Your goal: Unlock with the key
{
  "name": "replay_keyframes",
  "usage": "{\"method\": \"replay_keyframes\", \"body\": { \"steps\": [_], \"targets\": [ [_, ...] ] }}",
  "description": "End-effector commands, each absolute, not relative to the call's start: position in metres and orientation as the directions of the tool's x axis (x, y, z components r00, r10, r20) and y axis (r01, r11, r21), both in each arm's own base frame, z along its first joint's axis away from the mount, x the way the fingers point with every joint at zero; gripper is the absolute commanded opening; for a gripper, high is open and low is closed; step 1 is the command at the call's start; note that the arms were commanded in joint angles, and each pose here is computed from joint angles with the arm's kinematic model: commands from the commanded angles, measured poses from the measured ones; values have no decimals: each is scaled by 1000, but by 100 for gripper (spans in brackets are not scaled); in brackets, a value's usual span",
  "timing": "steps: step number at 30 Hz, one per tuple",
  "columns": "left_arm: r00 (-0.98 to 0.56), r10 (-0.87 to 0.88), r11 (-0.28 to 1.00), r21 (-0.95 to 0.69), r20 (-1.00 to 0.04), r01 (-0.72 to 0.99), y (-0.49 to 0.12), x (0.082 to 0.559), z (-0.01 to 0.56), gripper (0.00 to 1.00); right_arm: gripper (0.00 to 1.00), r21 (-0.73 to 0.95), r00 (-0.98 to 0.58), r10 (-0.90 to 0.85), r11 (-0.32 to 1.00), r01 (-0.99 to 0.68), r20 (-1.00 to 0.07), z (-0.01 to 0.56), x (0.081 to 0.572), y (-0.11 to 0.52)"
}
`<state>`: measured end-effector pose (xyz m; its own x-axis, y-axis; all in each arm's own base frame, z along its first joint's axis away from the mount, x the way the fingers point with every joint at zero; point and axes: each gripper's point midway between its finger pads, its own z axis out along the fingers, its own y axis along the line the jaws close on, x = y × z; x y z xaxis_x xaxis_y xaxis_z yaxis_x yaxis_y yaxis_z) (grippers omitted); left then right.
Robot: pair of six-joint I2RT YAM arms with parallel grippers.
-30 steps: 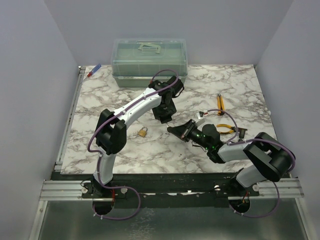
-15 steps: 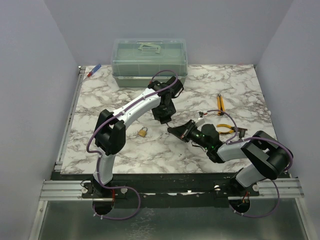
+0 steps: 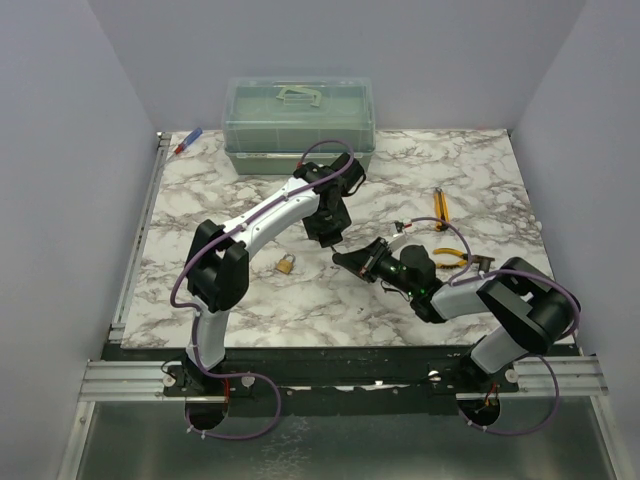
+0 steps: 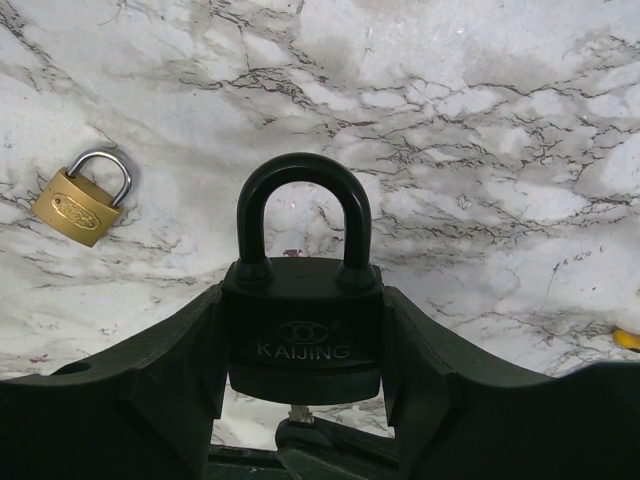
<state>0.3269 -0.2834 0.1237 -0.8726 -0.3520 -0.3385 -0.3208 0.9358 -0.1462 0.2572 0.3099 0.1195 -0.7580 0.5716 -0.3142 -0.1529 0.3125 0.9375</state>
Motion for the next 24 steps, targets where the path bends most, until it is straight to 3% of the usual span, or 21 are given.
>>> {"method": "replay_keyframes", "body": {
  "steps": [1,24],
  "targets": [
    [-853,-377,922,-230,-360,-311,-293,328,149,0,0,942,-745,586,285,-178,-318,130,264,312],
    [-829,-447,888,-281,-336,-364,-304,323,152,0,0,926,-665,657,344,-155,-355,136,287,302]
  ]
}}
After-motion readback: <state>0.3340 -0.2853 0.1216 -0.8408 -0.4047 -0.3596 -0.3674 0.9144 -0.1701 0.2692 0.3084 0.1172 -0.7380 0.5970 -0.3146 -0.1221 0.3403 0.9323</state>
